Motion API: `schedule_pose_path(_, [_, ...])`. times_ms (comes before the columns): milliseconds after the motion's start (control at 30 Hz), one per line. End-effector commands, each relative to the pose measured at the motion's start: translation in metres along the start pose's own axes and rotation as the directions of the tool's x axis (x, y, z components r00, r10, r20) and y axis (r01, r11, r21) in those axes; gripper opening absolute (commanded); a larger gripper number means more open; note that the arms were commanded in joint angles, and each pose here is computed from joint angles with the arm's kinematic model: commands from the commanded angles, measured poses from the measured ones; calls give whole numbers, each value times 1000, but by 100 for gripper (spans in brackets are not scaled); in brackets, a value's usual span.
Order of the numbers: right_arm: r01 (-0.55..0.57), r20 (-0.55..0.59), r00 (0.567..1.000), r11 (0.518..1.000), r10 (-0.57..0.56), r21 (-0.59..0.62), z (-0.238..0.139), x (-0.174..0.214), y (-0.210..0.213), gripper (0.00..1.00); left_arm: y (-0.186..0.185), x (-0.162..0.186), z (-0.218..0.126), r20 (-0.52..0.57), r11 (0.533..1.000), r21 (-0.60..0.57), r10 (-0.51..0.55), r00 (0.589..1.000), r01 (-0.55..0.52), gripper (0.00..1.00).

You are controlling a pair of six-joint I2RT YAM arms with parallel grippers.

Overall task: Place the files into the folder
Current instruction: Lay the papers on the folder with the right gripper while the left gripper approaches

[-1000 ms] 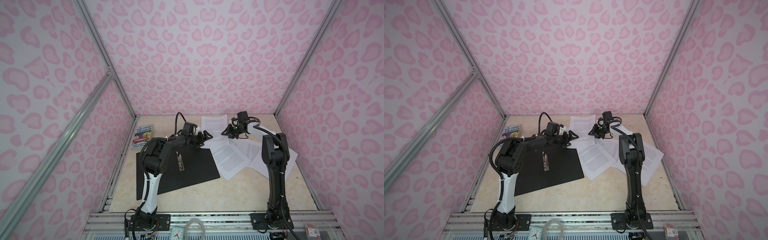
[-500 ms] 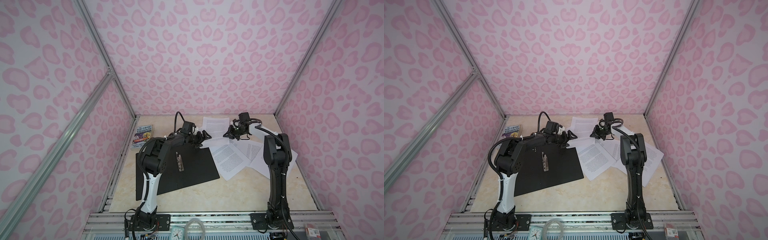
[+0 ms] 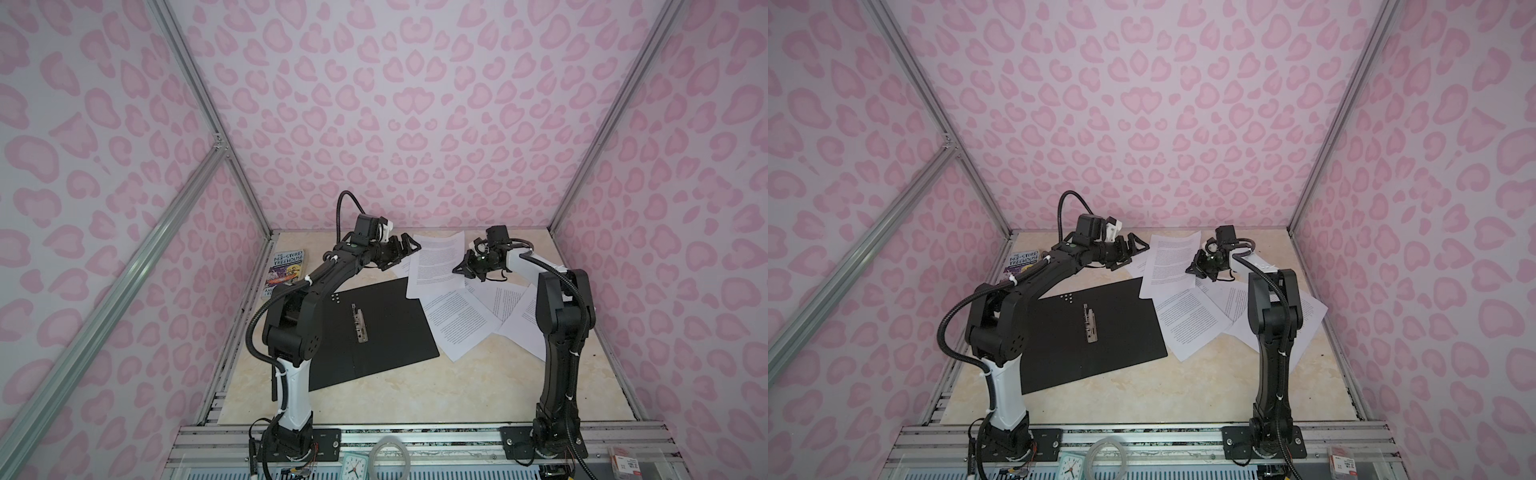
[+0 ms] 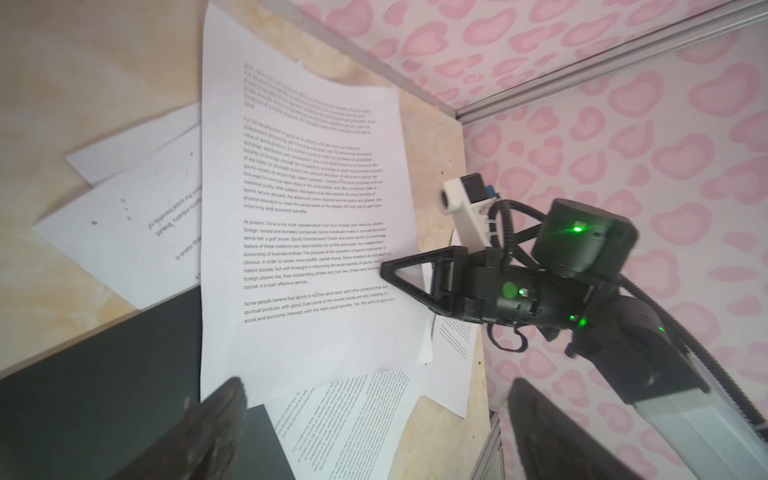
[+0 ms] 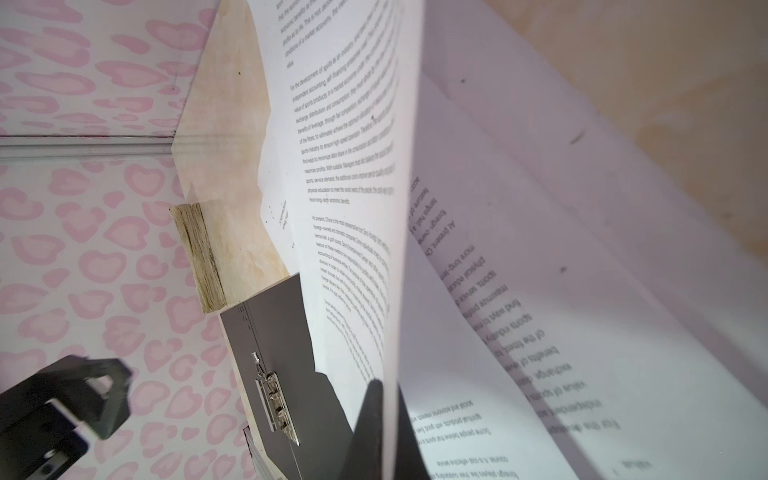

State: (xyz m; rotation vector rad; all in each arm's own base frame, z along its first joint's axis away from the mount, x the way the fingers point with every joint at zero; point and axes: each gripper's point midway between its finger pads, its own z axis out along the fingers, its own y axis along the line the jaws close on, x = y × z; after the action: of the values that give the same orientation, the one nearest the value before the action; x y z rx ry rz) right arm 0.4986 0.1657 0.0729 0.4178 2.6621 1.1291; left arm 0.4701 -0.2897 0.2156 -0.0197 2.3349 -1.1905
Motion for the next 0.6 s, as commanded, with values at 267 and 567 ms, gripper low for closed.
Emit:
schedule_pose_path(267, [21,16,1000,996,-20,-84,-9,5,19,0,-95,-1,-184,612,870,-234,479,629,-435,99])
schedule_pose_path(567, [217,-61,974,976,-219,-32,-28,56,68,0,-22,66,-246,557,888,-388,440,705,-247,97])
